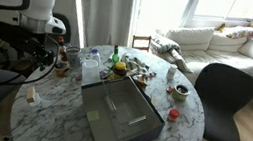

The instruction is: Put the wooden block on top of the measuring cup

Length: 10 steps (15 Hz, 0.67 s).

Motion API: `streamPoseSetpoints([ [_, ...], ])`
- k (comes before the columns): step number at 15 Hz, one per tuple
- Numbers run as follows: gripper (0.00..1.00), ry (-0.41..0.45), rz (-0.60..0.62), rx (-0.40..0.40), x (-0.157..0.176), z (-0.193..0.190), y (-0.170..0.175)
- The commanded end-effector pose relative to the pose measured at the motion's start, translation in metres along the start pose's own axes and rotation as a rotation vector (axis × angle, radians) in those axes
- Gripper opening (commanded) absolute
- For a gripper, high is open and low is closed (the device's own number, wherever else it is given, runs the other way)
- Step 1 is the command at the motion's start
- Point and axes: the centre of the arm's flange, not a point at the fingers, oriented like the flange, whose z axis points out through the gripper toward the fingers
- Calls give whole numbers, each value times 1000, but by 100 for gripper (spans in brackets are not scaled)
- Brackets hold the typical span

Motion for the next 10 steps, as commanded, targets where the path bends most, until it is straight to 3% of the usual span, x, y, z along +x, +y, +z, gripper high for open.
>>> streamPoseSetpoints([
  [1, 100, -55, 37, 40, -14, -18, -15],
  [5, 100, -128, -44, 62, -21, -25, -29],
  [6, 100, -91, -9, 67, -14, -19, -20],
  [10, 100, -108, -27, 66, -16, -22, -26],
])
